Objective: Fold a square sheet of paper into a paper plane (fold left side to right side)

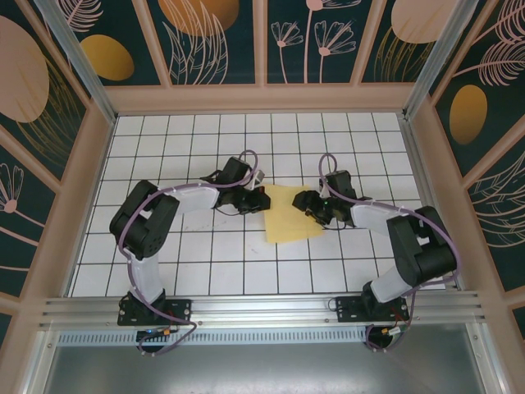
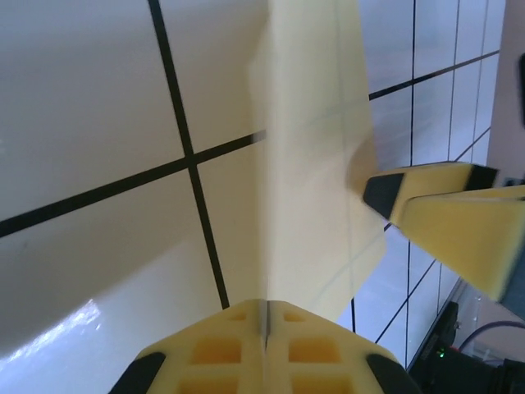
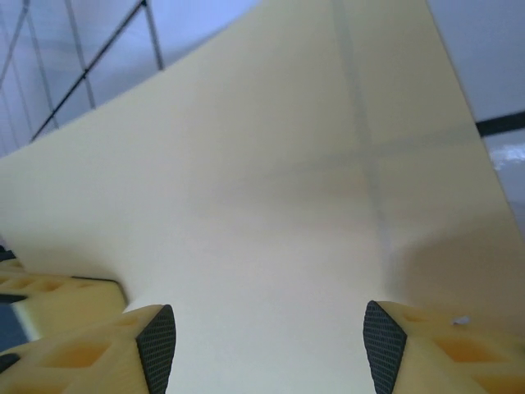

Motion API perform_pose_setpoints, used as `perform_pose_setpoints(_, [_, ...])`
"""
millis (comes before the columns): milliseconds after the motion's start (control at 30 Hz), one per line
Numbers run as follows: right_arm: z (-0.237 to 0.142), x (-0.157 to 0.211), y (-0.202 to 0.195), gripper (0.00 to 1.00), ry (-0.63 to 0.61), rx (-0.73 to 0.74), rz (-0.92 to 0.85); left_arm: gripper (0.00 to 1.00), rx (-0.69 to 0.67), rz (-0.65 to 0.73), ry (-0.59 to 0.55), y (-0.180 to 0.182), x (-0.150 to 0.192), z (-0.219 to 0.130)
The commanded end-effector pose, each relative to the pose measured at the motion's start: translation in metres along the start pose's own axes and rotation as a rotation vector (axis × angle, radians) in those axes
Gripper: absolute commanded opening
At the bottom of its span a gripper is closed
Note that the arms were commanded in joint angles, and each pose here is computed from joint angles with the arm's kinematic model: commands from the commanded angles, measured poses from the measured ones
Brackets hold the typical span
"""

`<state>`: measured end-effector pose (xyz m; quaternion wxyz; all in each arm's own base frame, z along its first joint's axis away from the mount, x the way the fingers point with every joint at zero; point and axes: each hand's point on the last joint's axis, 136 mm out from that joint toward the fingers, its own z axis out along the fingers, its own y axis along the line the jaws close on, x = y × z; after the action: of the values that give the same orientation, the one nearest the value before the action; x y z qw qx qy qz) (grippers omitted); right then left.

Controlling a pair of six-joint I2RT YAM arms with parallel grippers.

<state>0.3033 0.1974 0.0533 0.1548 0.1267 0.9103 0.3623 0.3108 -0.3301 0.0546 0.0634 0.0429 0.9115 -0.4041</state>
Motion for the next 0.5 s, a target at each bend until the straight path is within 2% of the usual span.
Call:
perform_pose_setpoints(0, [-0.013,-0.009,0.021,0.66,-0.027,-0.036,-0.093,0.0,-0.054,0.027,0.009,0.0,0.008,-0.013])
perform_pose_setpoints(267, [0.003,-0.003,0.039,0.66,0.042,-0.052,-0.154,0.0,-0.101,0.047,0.041,0.017,0.012,-0.033])
perform_pose_setpoints(467, [0.024,0.003,0.032,0.65,0.093,-0.016,-0.137,0.0,-0.122,0.055,0.046,0.029,0.005,-0.045])
